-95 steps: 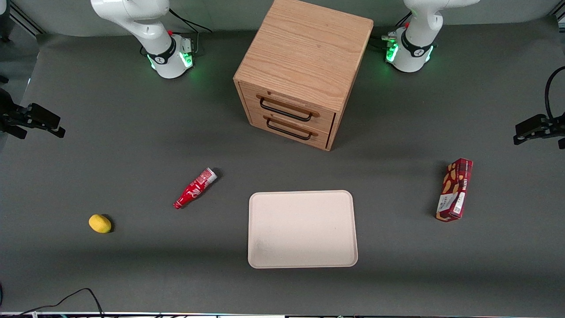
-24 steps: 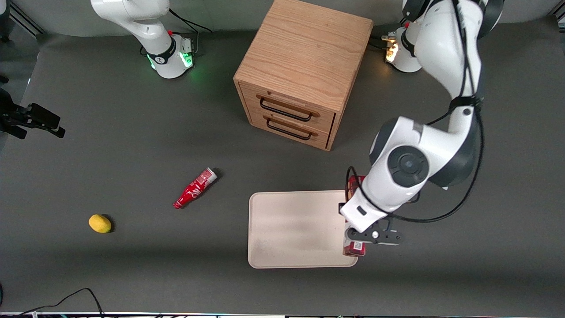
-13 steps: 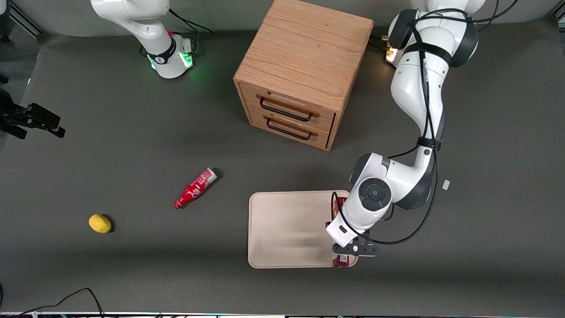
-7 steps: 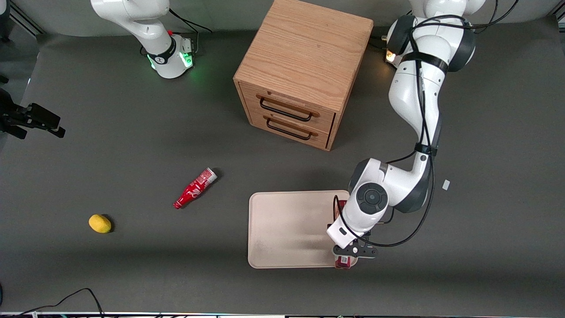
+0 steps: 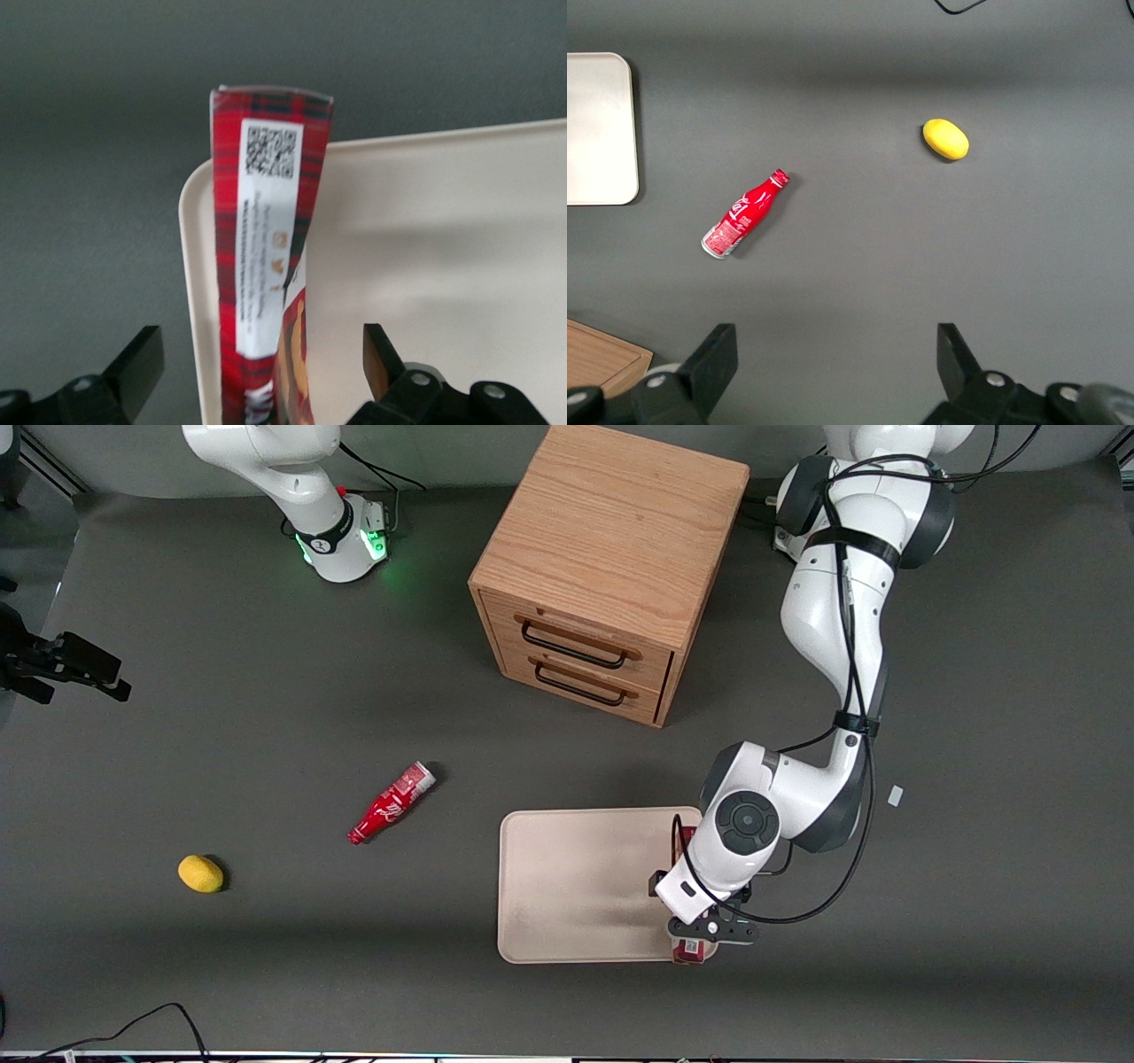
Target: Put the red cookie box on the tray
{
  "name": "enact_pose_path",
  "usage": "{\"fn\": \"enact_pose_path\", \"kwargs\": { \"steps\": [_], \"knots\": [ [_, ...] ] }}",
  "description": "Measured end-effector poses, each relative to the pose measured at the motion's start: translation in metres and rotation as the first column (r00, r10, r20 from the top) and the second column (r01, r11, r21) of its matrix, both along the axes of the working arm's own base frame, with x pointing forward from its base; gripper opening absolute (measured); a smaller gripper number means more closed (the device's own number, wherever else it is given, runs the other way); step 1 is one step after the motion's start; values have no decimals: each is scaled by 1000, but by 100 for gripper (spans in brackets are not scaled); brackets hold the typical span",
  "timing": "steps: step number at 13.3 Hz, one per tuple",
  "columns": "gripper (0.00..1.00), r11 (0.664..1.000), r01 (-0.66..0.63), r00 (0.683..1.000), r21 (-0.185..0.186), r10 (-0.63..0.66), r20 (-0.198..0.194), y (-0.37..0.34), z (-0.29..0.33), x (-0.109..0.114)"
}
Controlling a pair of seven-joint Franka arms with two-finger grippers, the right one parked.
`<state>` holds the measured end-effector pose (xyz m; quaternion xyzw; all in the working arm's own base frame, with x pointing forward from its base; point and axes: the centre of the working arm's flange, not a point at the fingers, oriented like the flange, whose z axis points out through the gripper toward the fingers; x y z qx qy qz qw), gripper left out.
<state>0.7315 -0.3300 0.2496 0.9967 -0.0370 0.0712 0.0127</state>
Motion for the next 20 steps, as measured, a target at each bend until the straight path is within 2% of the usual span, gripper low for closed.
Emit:
{"fn": "enact_pose_path", "kwargs": {
  "steps": [2, 5, 8, 12, 14, 16, 20],
  "knots": [
    [100, 1000, -10, 1000, 13, 10, -24, 7, 26, 1],
    [100, 999, -23, 998, 35, 25, -51, 48, 99, 7],
    [100, 997, 4, 991, 72, 5, -134, 93, 165, -5],
    [100, 996, 38, 990, 77, -27, -141, 174, 218, -17],
    [100, 996, 46, 990, 74, -36, -138, 228, 227, -33],
    [100, 997, 39, 991, 72, -30, -132, 264, 230, -61],
    [100, 996, 46, 987, 72, -34, -159, 310, 229, -118]
  ]
}}
